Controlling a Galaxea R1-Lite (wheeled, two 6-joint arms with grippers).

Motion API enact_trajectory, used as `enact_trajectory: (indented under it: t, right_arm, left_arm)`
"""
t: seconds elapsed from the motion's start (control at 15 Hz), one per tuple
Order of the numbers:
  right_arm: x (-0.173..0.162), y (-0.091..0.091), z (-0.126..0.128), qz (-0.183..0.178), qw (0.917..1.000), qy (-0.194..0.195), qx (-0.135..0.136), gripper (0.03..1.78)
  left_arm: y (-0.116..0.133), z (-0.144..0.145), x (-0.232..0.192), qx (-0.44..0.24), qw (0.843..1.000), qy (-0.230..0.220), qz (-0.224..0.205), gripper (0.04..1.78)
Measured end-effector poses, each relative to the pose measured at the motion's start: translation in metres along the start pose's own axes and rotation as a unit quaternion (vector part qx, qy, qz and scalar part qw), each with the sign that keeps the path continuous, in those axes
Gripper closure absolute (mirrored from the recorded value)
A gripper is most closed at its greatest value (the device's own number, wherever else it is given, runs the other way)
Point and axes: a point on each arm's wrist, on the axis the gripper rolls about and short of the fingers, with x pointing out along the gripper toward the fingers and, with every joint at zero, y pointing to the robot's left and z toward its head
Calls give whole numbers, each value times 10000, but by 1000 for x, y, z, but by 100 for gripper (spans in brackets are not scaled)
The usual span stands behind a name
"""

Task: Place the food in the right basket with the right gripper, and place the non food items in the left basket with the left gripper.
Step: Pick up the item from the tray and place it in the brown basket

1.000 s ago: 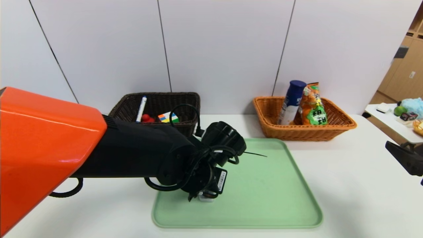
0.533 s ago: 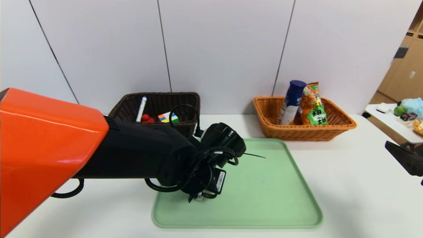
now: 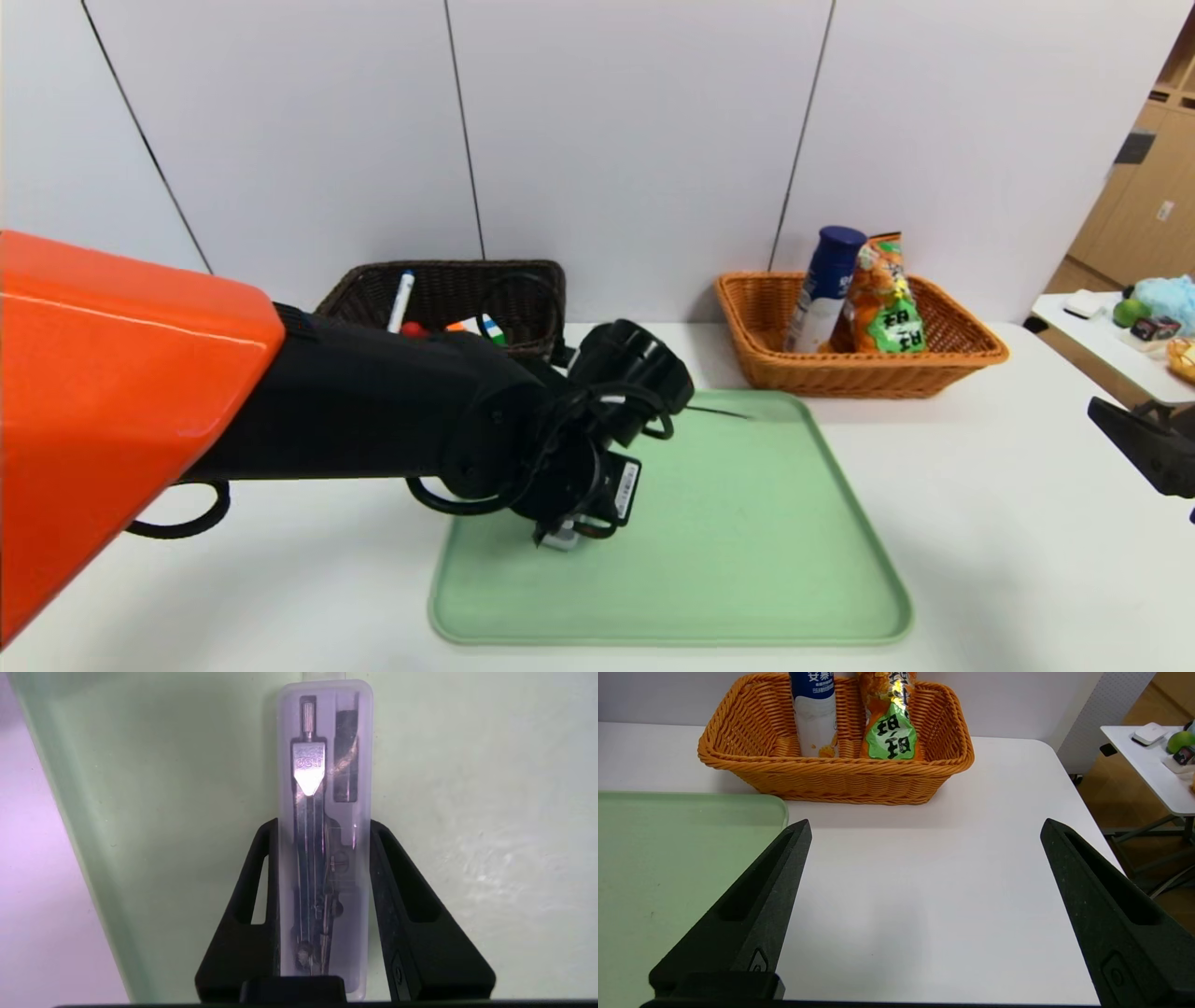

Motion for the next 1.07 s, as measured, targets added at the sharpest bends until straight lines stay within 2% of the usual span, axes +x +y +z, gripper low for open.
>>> enact_trajectory:
  t: [0.2, 0.47, 0.6, 0.73, 0.8, 0.93, 1.07]
  right_arm:
    - [0, 0, 0, 0, 10000, 0, 0, 12]
    - [0, 0, 0, -4, 10000, 2, -2, 12]
    - [0, 0, 0, -2, 10000, 2, 0, 12]
    - [-1, 0, -1, -9, 10000, 11, -1, 12]
    - [-1, 0, -2, -6, 10000, 18, -4, 12]
    - [-1, 0, -3, -2, 10000, 28, -14, 12]
    - [-1, 0, -3, -3, 10000, 21, -20, 12]
  left_arm:
    - [9, 23, -13, -83, 9989, -455, 110, 123]
    - [18, 41, -36, -266, 9960, -854, 17, 123]
    - [28, 59, -52, -432, 9918, -1201, -26, 123]
    - [51, 84, -67, -627, 9847, -1626, 71, 123]
    - [70, 97, -70, -717, 9802, -1828, 242, 123]
    - [105, 119, -69, -871, 9686, -2258, 563, 123]
    - [124, 133, -58, -1000, 9555, -2671, 757, 123]
